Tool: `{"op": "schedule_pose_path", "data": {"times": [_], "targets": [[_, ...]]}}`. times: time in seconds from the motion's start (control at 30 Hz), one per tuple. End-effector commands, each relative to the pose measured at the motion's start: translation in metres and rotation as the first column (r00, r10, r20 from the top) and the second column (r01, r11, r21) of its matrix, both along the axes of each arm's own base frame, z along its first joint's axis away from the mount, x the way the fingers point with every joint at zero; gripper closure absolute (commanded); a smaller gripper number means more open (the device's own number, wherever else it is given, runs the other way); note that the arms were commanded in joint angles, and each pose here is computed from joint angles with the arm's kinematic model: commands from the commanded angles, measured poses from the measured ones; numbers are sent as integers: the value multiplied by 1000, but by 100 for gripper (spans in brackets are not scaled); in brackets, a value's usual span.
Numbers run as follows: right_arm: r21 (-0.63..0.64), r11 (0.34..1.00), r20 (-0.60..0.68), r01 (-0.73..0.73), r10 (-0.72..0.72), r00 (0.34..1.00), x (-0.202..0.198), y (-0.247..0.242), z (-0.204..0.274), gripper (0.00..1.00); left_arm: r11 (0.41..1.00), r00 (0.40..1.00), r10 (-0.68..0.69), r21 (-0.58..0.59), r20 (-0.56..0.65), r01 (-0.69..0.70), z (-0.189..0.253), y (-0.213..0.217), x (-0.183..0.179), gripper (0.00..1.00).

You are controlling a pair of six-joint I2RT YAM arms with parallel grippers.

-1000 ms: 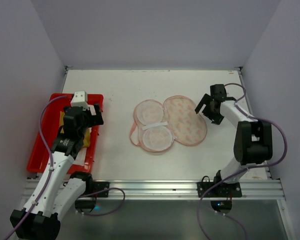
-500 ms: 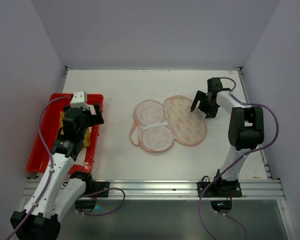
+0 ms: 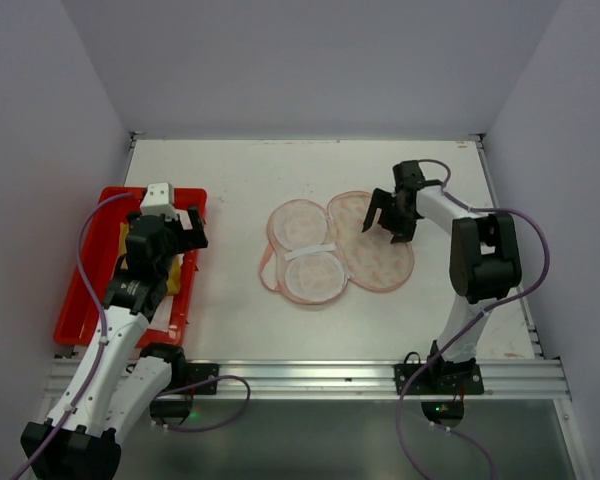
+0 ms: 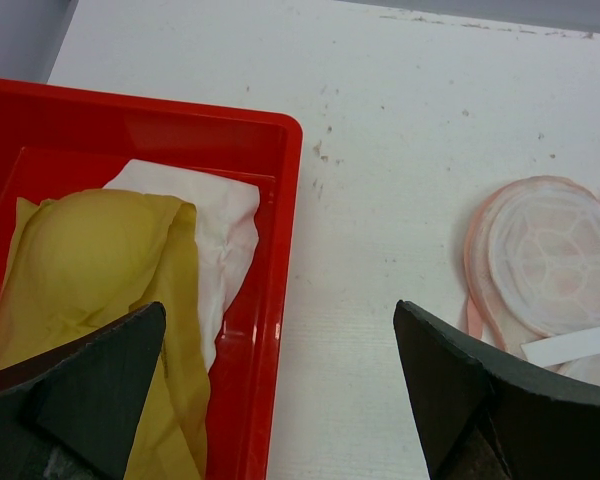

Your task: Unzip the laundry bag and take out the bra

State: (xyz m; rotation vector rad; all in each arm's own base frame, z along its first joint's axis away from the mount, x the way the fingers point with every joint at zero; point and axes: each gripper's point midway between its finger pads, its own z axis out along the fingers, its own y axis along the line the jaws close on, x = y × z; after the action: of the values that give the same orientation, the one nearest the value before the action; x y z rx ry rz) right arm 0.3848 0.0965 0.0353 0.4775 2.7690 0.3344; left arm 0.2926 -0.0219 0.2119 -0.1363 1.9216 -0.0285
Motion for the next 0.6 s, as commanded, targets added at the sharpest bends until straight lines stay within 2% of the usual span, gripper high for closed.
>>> {"op": "schedule_pose_path", "data": {"times": [0.0, 0.13, 0.27, 0.37, 0.47, 0.57], "targets": [[59, 997, 49, -58, 55, 997, -14, 47, 6, 12, 1000, 999, -1, 4, 48, 1, 9, 1, 4, 0], [75, 984, 16, -163, 162, 987, -35, 91, -11, 10, 1000, 999, -4, 2, 53, 4, 10, 0, 4, 0], [84, 953, -44, -292, 296, 954, -72, 133, -23, 9, 1000, 998, -7, 0, 57, 7, 10, 0, 2, 0], [122, 930, -36, -346, 353, 935, -94, 151, -15, 9, 1000, 998, -4, 2, 60, 4, 10, 1, 2, 0], [117, 928, 9, -355, 356, 934, -102, 149, 4, 9, 1000, 998, -10, 1, 57, 10, 10, 0, 2, 0], [32, 941, 88, -337, 333, 939, -94, 133, 31, 9, 1000, 999, -10, 0, 52, 10, 8, 0, 2, 0]]}}
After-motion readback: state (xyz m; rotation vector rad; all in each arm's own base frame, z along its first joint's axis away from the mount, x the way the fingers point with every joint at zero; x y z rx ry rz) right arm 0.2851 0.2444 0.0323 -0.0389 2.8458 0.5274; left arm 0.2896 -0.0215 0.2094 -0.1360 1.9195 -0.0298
